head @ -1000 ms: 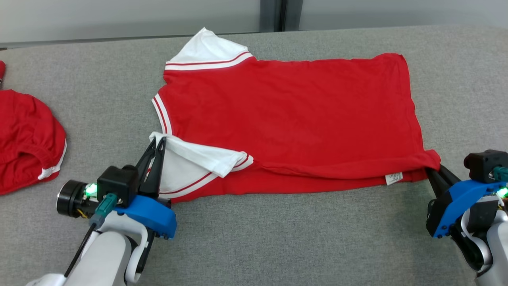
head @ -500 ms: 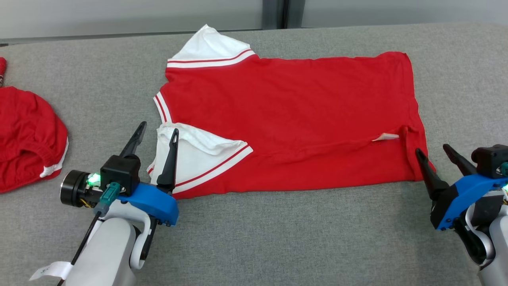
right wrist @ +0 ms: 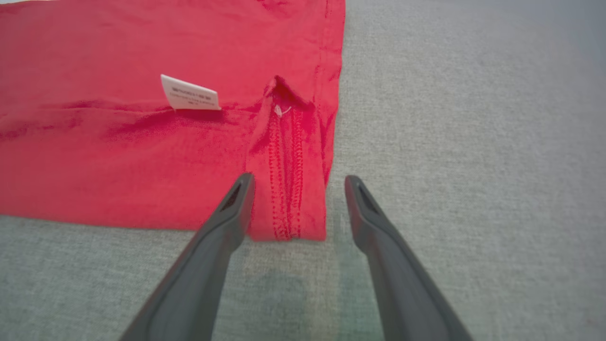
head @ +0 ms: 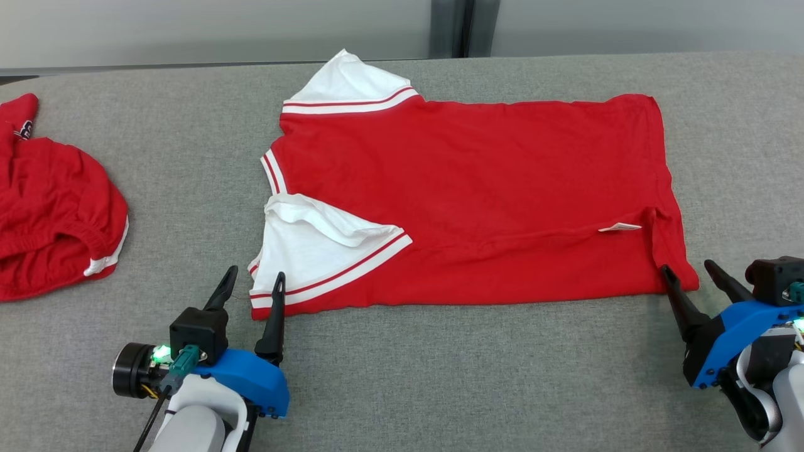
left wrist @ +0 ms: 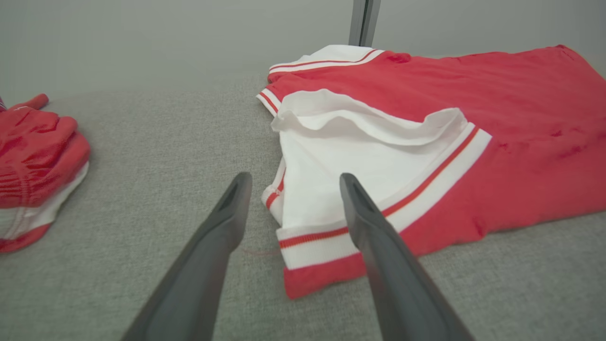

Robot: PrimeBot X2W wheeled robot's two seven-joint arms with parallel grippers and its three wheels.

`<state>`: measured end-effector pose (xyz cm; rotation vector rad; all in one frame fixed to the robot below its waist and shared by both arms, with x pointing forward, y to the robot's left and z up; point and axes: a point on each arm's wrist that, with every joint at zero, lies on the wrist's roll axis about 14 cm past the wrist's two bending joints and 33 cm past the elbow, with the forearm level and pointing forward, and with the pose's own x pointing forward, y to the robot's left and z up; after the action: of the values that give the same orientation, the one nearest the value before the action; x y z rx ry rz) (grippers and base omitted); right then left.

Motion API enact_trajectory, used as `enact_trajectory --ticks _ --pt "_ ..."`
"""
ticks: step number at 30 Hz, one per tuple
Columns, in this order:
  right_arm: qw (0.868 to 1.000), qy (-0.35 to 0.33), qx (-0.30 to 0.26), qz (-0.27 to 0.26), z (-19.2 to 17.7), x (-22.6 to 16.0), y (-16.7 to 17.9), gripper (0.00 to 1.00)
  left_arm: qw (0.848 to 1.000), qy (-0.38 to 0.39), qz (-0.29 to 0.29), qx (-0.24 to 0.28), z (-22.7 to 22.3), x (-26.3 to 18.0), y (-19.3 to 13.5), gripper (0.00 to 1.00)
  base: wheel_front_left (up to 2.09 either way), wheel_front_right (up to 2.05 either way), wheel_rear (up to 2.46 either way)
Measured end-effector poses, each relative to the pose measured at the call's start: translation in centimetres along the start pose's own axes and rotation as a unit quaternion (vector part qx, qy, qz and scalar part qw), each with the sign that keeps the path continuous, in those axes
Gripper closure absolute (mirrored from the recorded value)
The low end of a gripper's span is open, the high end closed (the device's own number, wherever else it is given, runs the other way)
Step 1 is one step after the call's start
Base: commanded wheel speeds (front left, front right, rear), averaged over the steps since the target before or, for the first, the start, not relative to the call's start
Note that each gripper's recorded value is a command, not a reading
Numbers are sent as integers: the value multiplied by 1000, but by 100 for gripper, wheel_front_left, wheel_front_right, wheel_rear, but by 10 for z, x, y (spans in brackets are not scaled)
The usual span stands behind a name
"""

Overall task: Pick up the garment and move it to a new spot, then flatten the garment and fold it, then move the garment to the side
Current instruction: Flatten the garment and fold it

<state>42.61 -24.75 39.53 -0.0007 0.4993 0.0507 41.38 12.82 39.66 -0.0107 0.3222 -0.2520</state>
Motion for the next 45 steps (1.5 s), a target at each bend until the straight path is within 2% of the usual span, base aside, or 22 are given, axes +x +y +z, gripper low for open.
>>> enact_trajectory --ticks 9,17,18,19,20,21,22,31,40,45 --pt "1000 25 3 11 -18 8 14 0 998 53 7 -20 -31 -6 0 0 0 0 0" --pt "999 40 -8 4 -26 14 11 0 996 82 0 -30 -48 -7 -2 0 0 0 0" --pt "999 43 -7 3 -28 15 10 23 996 86 -4 -31 -49 -7 -4 0 0 0 0" --pt "999 45 -6 2 -28 15 10 55 996 87 -5 -32 -49 -6 -5 13 0 0 0" --pt "999 44 -6 2 -28 16 11 93 996 87 -7 -34 -49 -6 -6 57 0 0 0" --pt "999 43 -5 3 -28 16 12 100 996 87 -8 -36 -49 -4 -6 83 0 0 0" --pt "999 41 -4 4 -27 16 13 100 996 87 -8 -36 -49 -4 -7 100 0 0 0" --pt "1000 2 5 16 -14 2 24 100 999 40 7 -31 -24 -12 1 100 0 0 0" --pt "999 -26 26 20 -16 -33 28 100 998 22 36 -53 -23 -55 -3 100 0 0 0" --pt "999 -22 35 20 -29 -57 29 100 995 29 59 -70 -30 -84 -3 100 0 0 0"
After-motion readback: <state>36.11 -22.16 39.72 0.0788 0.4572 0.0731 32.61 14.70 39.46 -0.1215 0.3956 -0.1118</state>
